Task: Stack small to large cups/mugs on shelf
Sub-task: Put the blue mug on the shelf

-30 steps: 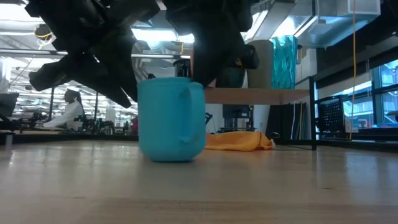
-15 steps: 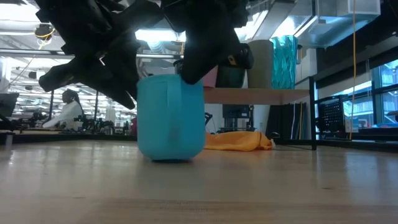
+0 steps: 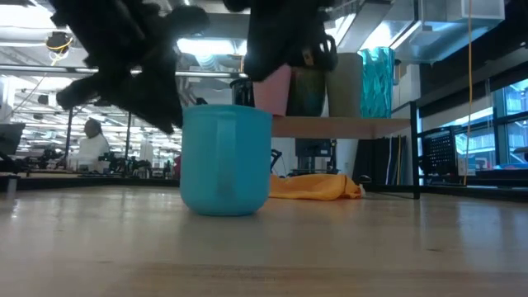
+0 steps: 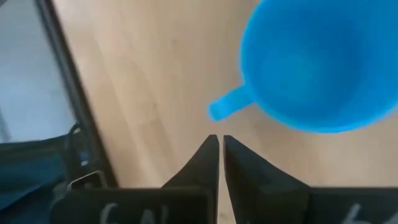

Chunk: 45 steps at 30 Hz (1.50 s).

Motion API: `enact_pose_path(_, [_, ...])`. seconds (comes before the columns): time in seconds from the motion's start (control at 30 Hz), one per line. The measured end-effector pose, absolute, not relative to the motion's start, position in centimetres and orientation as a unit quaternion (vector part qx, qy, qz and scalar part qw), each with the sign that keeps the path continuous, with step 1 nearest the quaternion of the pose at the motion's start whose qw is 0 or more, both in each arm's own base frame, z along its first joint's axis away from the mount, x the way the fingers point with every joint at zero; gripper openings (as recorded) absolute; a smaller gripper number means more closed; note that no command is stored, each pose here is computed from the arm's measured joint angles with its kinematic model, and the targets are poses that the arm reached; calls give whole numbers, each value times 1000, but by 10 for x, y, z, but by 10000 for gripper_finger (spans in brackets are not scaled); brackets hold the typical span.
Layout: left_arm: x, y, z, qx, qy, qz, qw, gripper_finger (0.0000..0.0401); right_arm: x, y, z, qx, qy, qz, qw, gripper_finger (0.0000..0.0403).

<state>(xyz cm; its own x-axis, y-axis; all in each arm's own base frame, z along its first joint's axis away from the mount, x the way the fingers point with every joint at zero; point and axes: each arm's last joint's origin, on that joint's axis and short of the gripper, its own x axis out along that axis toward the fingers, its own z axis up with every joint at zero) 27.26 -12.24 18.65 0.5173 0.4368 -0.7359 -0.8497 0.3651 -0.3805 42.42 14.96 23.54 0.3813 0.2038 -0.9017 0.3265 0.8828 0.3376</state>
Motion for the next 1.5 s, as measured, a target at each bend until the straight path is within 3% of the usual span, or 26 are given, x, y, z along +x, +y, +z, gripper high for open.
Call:
enact_pose_path(0.23, [254,-119,230,-391,207,379,813,69,422,137,281,171,533,-102,822,31])
enact_pose_path(0.37, [241,-120,247,-394,194,360,823,69,422,123,296,161,527,-122,825,69])
enact_pose_path(0.57, [229,-133,252,-417,193,337,822,69,422,101,270,205,573,-150,779,147])
enact_pose_path(0.7, [224,-143,252,-438,180,330,817,69,420,90,249,237,595,-176,747,172])
enact_pose_path(1.2, [223,-154,235,-442,211,345,801,69,428,90,239,306,567,-177,744,169])
enact_pose_path(1.5, [239,-179,217,-527,192,313,766,69,429,85,239,302,565,-184,746,169])
